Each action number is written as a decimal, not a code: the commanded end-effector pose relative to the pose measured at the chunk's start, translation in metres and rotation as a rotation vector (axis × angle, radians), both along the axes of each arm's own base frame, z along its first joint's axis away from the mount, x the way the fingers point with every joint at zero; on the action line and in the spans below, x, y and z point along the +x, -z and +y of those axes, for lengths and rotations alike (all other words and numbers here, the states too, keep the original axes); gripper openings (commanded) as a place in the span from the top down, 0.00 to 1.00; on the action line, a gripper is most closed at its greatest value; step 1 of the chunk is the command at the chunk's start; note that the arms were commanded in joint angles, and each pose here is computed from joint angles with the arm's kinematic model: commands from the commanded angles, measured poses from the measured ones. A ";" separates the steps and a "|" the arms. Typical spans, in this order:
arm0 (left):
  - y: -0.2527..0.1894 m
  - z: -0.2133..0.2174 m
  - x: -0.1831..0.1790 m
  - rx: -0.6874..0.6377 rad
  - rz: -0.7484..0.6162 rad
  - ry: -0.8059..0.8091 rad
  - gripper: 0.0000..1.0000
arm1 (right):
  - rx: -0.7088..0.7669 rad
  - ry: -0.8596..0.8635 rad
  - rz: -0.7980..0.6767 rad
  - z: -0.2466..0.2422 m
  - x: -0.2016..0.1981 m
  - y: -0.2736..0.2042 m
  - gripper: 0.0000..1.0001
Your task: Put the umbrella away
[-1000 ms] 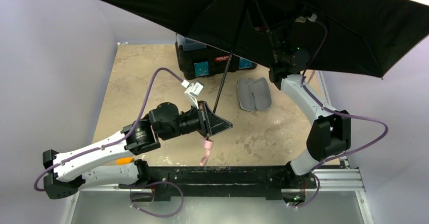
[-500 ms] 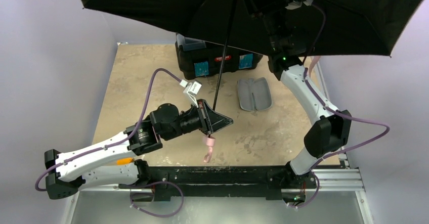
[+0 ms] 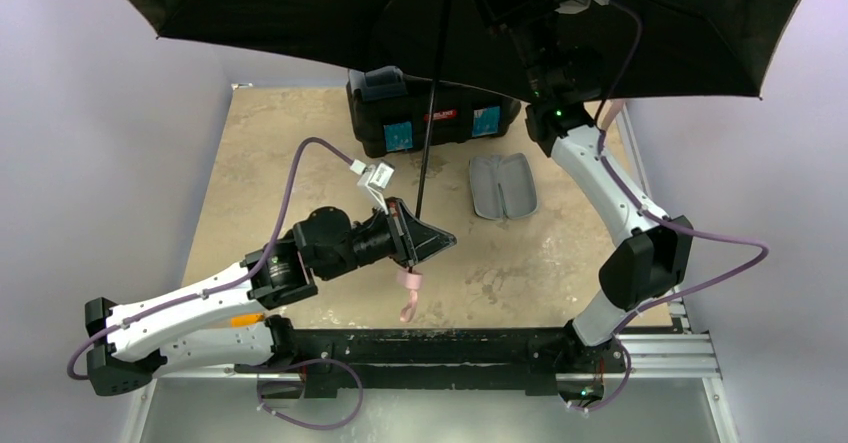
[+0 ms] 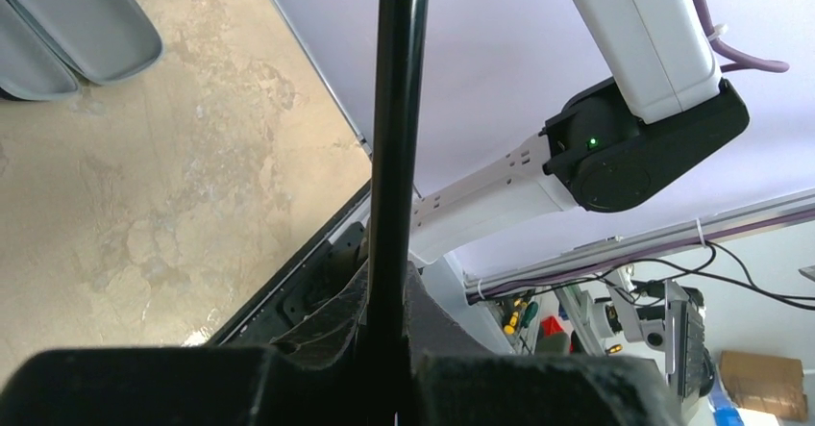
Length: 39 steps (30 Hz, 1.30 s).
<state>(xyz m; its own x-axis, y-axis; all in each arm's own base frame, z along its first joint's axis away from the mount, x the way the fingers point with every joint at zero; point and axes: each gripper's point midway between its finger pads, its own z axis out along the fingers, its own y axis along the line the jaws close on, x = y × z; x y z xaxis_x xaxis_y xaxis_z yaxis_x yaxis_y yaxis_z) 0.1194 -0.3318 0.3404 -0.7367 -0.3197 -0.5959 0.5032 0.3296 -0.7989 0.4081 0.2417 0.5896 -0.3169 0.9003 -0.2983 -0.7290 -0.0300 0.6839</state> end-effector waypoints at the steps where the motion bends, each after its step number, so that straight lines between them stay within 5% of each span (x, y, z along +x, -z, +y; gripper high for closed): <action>1: -0.011 0.003 -0.007 -0.030 0.032 0.010 1.00 | -0.092 -0.045 0.028 0.022 -0.001 0.026 0.34; 7: -0.033 0.005 -0.003 -0.073 0.019 -0.012 1.00 | -0.033 -0.093 -0.056 0.020 -0.025 0.035 0.22; 22: -0.037 0.013 -0.001 -0.098 0.035 -0.044 1.00 | 0.209 -0.095 -0.175 -0.020 -0.048 0.016 0.10; 30: -0.026 0.010 -0.002 -0.069 0.044 -0.036 1.00 | 0.277 -0.071 -0.137 -0.032 -0.038 0.011 0.13; 39: 0.006 -0.014 -0.006 -0.040 0.114 0.012 1.00 | 0.267 -0.011 -0.025 -0.031 -0.015 0.001 0.27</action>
<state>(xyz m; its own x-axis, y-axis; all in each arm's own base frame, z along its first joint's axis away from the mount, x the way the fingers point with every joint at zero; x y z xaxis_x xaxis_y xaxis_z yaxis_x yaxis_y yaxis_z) 0.1128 -0.3402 0.3312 -0.7644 -0.2793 -0.5811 0.4899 0.3344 -0.8051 0.3974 0.2216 0.5626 -0.3515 0.9316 -0.0927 -0.7337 -0.2126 0.6454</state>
